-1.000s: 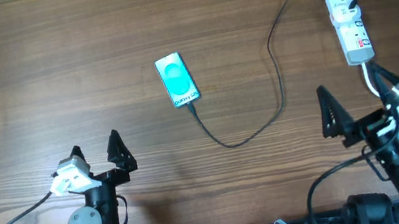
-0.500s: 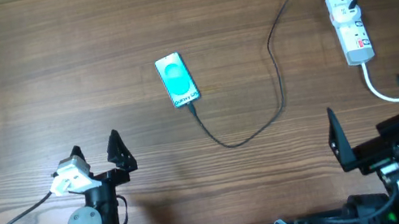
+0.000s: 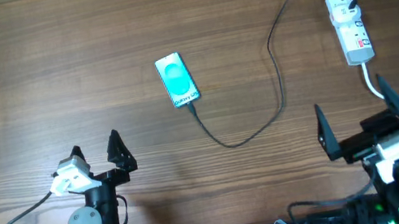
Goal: Plug charger to phone and switch on socket
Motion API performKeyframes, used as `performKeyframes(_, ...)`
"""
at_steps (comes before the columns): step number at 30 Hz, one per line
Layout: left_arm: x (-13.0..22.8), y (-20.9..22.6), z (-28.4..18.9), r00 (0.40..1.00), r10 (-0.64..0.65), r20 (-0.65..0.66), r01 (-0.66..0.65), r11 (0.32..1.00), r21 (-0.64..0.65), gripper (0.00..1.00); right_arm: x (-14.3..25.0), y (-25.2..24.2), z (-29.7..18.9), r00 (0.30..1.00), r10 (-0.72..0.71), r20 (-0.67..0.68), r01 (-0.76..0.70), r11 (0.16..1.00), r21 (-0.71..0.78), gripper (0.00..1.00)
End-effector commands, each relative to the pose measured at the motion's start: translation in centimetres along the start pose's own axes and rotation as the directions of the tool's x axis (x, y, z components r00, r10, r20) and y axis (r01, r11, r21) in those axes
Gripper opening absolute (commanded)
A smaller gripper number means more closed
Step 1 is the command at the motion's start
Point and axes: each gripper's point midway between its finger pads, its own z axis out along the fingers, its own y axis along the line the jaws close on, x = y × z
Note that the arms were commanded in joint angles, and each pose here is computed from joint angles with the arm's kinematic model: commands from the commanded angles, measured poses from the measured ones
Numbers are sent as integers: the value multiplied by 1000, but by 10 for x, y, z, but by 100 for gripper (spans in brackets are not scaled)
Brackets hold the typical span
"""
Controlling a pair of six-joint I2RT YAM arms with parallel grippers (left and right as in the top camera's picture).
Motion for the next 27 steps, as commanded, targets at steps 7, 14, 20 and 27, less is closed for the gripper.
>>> performKeyframes(7, -1, 4, 0, 1000, 20, 7, -20, 1000, -19, 100, 93, 18, -17, 943, 162, -290, -172, 985, -6, 100)
performKeyframes(14, -1, 4, 0, 1000, 20, 7, -20, 1000, -19, 100, 137, 20, -36, 857, 227, -462, -222, 973, 66, 100)
performKeyframes(20, -1, 4, 0, 1000, 20, 7, -20, 1000, -19, 100, 147, -9, -42, 827, 331, -454, -223, 935, 276, 100)
performKeyframes(27, -1, 4, 0, 1000, 20, 6, -20, 1000, -19, 100, 153, -31, -51, 813, 393, -431, -189, 877, 442, 100)
